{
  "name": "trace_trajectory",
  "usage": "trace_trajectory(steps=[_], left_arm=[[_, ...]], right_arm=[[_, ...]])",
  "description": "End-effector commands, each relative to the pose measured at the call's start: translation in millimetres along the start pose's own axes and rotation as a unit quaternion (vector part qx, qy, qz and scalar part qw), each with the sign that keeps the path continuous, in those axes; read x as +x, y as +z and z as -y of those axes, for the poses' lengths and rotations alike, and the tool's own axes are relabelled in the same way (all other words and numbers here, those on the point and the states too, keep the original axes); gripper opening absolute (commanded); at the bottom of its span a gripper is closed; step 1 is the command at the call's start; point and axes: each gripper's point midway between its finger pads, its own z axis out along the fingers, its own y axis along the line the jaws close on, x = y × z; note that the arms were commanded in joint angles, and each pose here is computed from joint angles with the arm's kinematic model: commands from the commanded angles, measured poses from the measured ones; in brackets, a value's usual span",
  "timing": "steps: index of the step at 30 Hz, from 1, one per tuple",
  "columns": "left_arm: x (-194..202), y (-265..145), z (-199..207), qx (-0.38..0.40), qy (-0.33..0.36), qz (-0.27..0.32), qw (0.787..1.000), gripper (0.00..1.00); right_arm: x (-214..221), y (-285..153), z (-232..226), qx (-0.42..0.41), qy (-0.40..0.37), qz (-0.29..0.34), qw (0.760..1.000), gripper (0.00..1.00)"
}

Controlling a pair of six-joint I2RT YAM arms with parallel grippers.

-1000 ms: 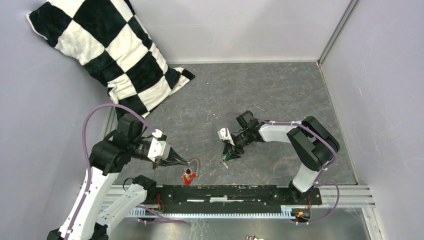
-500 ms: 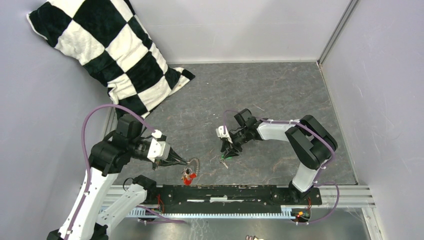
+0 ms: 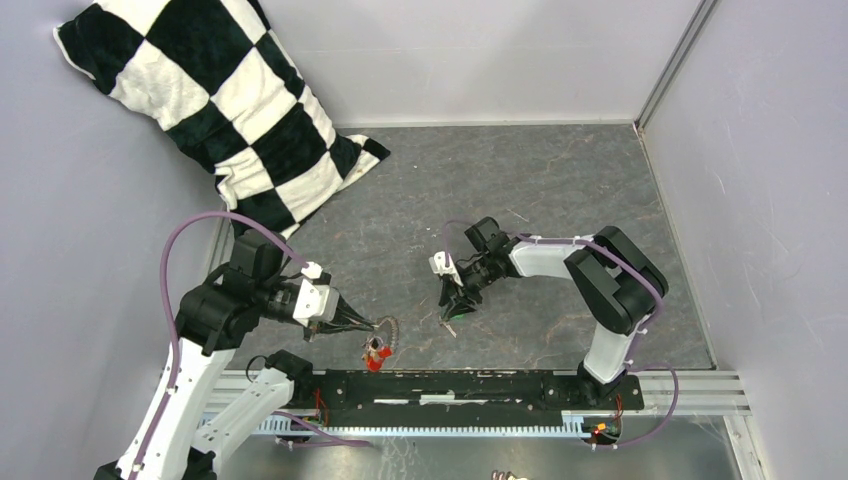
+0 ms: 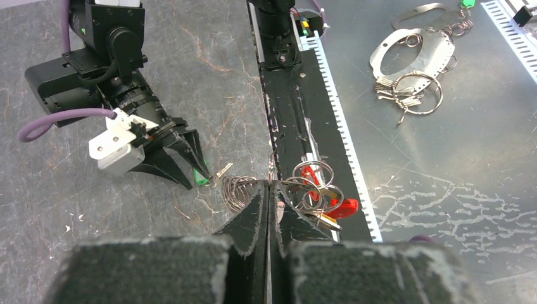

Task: Put the keys on the keyring

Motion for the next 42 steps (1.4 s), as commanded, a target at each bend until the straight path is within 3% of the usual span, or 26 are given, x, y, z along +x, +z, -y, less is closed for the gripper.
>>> trace_trajectory(steps=[1,14,24,28,32,42], left_arm=[[-9.8,-3.3,-1.6,-0.008,0.039,0.004,0.999,0.02],[-9.3,-4.8,-3.6,-0.016,0.041,-0.003,0.999,0.02],[-10.1,-6.2,-5.8,-0.022,0.045,-0.008,0.999,0.02],[-10.4,-6.7,-5.1,-0.024,0.046,-0.008,0.999,0.02],[-10.1,-6.9,-4.3,-0.024,0.046,-0.008,0.999,0.02],[-8.6,-6.1,-3.0,-0.022,0.045,-0.006,0.999,0.02]], right_arm=[[-3.0,4.2,-1.3,-0.022,-0.017,0.003,1.000,0.44],[-3.4,10.3,2.2,-0.047,-0.030,-0.007,0.998,0.42],[5.4,9.9,-9.5,-0.060,-0.023,-0.013,0.998,0.23],[6.2,8.7,-8.4,-0.050,-0.020,-0.015,0.998,0.09],[0.6,5.4,-0.3,-0.020,-0.022,-0.013,0.999,0.01],[-34.8,-18.6,20.5,0.137,-0.023,0.058,0.989,0.01]])
